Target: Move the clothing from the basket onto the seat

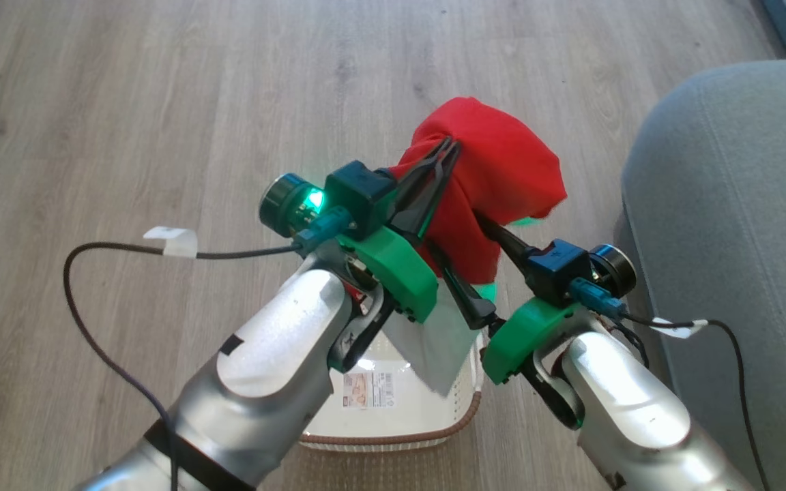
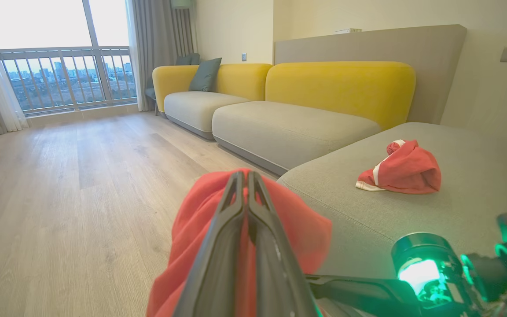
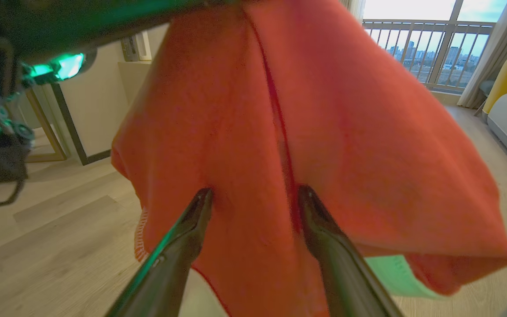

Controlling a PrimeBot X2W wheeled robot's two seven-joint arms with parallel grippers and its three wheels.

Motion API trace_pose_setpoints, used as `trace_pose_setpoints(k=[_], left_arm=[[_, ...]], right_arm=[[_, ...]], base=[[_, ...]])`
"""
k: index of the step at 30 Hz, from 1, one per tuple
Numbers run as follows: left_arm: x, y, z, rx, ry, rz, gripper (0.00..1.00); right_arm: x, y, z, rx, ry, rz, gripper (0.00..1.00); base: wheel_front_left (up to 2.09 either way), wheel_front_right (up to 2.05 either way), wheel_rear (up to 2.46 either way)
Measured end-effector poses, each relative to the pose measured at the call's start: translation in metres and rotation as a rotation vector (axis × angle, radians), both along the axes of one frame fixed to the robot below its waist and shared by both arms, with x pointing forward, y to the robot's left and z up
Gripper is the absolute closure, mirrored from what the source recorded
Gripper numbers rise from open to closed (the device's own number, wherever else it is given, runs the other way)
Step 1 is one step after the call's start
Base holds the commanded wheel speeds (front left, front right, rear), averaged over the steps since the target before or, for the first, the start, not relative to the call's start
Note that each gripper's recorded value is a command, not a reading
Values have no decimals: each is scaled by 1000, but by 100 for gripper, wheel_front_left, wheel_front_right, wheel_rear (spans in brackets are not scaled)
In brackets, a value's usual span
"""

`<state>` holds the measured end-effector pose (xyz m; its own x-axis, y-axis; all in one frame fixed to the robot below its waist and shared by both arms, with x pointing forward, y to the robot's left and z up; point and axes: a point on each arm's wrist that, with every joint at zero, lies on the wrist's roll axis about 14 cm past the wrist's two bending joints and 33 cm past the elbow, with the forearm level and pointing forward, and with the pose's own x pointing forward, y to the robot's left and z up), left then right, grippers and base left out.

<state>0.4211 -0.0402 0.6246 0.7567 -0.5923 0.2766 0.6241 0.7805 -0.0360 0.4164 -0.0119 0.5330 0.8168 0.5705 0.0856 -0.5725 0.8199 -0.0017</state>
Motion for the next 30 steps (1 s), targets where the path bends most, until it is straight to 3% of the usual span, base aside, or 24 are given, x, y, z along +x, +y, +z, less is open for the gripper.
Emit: trace_pose_setpoints(k=[11,12,13,14,23,24,25,27,30], left_arm=[[-10,3,-3,6,9,-5,100],[-11,3,-3,5,11,-7,100],[-11,3,-4,5,15,-6,100],[-12,3,-5,7,17,-7,100],[-7,4,-13,18,34,10,100],[-6,4,-15,20,39,10,92],[-5,3,-16,23,41,10,72],[-3,2,-17,32,36,11,0],[1,0,-24,57,35,15,0]], right_arm=[[12,20,-12,-63,41,48,0],[14,22,-10,-59,40,53,18],[15,24,-9,-53,40,57,80],[15,25,-8,-45,44,60,100],[20,21,-3,1,50,41,100],[21,18,0,11,44,30,100],[23,14,3,21,37,17,100],[26,5,8,44,26,-11,100],[25,-9,6,55,25,-50,100]], base=[[0,0,0],[0,0,0],[0,0,0],[0,0,0],[0,0,0],[0,0,0],[0,0,0],[0,0,0],[0,0,0]])
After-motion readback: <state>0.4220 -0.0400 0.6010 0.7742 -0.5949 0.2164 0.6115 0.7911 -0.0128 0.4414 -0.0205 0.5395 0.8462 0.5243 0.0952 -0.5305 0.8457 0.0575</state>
